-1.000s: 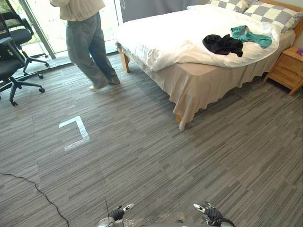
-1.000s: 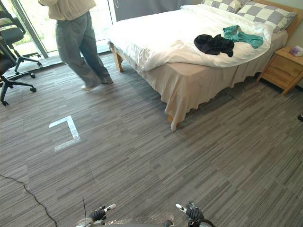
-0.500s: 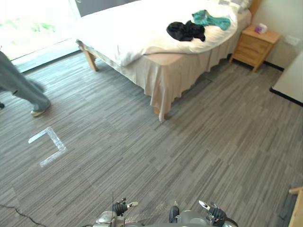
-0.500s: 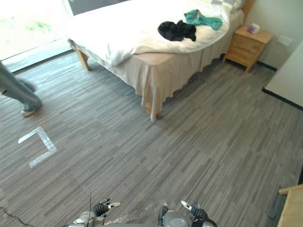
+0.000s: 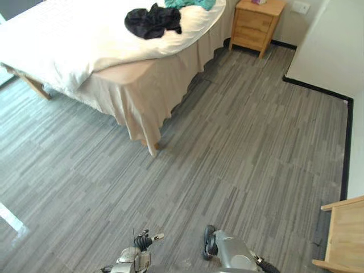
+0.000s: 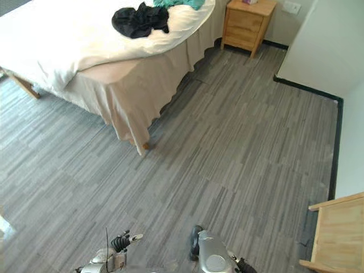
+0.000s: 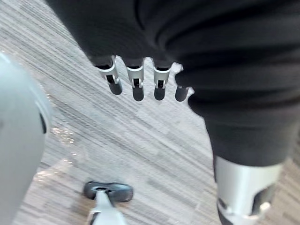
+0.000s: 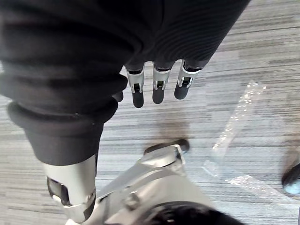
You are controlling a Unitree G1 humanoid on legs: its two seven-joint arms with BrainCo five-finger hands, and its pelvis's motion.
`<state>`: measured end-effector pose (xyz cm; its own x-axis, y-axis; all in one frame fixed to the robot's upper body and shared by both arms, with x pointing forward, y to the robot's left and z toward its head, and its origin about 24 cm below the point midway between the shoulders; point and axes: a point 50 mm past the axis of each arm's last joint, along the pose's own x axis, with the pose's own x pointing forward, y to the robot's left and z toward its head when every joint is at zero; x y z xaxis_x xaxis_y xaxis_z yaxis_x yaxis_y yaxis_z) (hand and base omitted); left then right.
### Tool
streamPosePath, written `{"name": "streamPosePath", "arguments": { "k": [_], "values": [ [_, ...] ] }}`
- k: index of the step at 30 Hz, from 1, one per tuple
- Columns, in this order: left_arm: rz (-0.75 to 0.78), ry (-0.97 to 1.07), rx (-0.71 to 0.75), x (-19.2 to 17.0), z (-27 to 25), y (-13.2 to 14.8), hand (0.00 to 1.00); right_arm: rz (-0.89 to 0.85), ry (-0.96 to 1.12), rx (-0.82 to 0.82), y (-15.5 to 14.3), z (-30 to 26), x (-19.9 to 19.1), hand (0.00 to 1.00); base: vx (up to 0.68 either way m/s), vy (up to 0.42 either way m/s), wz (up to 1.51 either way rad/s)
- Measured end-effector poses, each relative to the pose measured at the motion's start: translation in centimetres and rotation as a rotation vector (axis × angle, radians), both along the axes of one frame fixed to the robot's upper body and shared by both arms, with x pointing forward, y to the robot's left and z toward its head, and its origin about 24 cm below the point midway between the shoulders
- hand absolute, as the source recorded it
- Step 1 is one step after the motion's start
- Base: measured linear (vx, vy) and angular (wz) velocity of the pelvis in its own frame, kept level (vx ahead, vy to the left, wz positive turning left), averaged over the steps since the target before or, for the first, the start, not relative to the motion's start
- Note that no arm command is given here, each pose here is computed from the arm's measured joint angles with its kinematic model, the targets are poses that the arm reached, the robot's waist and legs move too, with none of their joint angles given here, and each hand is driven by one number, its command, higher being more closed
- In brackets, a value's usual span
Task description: Tidy the bed and pick cloth on bed and put in laundry
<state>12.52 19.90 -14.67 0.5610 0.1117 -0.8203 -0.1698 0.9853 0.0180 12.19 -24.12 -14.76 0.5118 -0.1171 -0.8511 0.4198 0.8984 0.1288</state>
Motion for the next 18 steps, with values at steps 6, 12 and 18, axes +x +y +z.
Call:
{"name": "streamPosePath", "arguments": {
  "k": [6, 12, 18],
  "values": [
    [0.016, -0.029, -0.045, 0.5, 0.0, -1.4, 0.0, 0.033, -0.108, -0.023, 0.4, 1.2, 3.2, 0.0, 0.57, 0.067, -0.3],
    [-0.007, -0.052, -0.061, 2.1, 0.4, -2.4, 0.0, 0.058, -0.065, -0.035, 2.4, 0.5, 2.8, 0.0, 0.71, 0.202, 0.12],
    [-0.005, -0.11, -0.066, 5.0, 1.5, -3.0, 0.0, 0.09, -0.057, -0.077, 2.1, 0.0, 0.3, 0.0, 0.58, -0.044, 1.3]
  ]
}}
